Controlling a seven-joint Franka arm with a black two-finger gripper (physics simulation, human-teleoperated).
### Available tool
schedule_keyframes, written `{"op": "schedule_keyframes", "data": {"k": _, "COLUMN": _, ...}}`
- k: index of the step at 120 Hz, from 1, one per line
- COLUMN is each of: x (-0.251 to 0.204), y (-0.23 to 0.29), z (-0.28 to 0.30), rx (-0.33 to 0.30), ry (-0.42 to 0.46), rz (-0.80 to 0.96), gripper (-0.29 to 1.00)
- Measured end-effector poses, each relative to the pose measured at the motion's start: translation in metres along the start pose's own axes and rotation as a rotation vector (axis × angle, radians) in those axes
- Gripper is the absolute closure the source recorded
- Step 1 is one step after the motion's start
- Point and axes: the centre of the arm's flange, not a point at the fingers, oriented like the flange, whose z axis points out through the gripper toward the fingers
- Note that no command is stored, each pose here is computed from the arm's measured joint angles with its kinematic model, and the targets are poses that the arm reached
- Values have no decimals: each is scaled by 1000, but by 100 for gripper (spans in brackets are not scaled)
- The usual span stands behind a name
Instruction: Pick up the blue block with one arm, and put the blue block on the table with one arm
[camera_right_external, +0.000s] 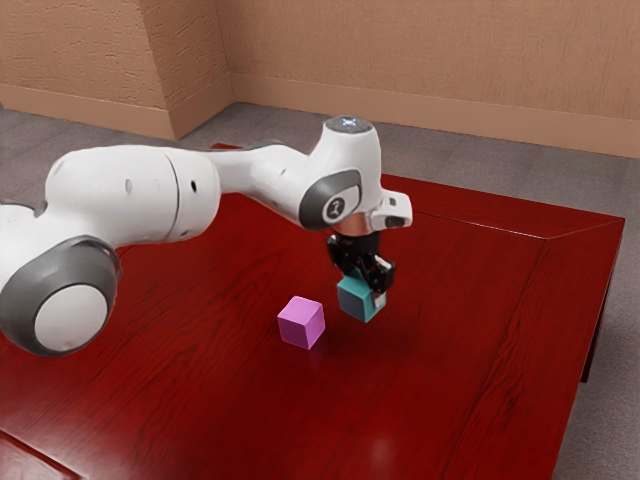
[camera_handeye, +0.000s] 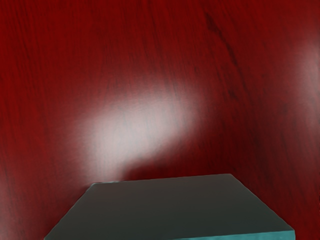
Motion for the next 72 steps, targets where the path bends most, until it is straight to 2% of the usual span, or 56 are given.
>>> {"op": "schedule_keyframes", "data": {"k": 5, "x": 1, "y": 1, "z": 1, "rx": 0, "ry": -2, "rz": 1, "gripper": 36}}
{"op": "schedule_keyframes", "data": {"k": 35, "x": 0, "y": 9, "z": 1, "rx": -20, "ry": -9, "rz": -1, "gripper": 12}}
{"op": "schedule_keyframes", "data": {"k": 44, "x": 0, "y": 10, "z": -4, "rx": -23, "ry": -4, "rz": 1, "gripper": 8}}
{"op": "schedule_keyframes", "data": {"k": 58, "x": -2, "y": 20, "z": -47, "rx": -21, "ry": 36, "rz": 16, "gripper": 5}}
{"op": "schedule_keyframes", "data": {"k": 72, "x": -5, "y": 21, "z": -58, "rx": -20, "ry": 34, "rz": 17, "gripper": 3}}
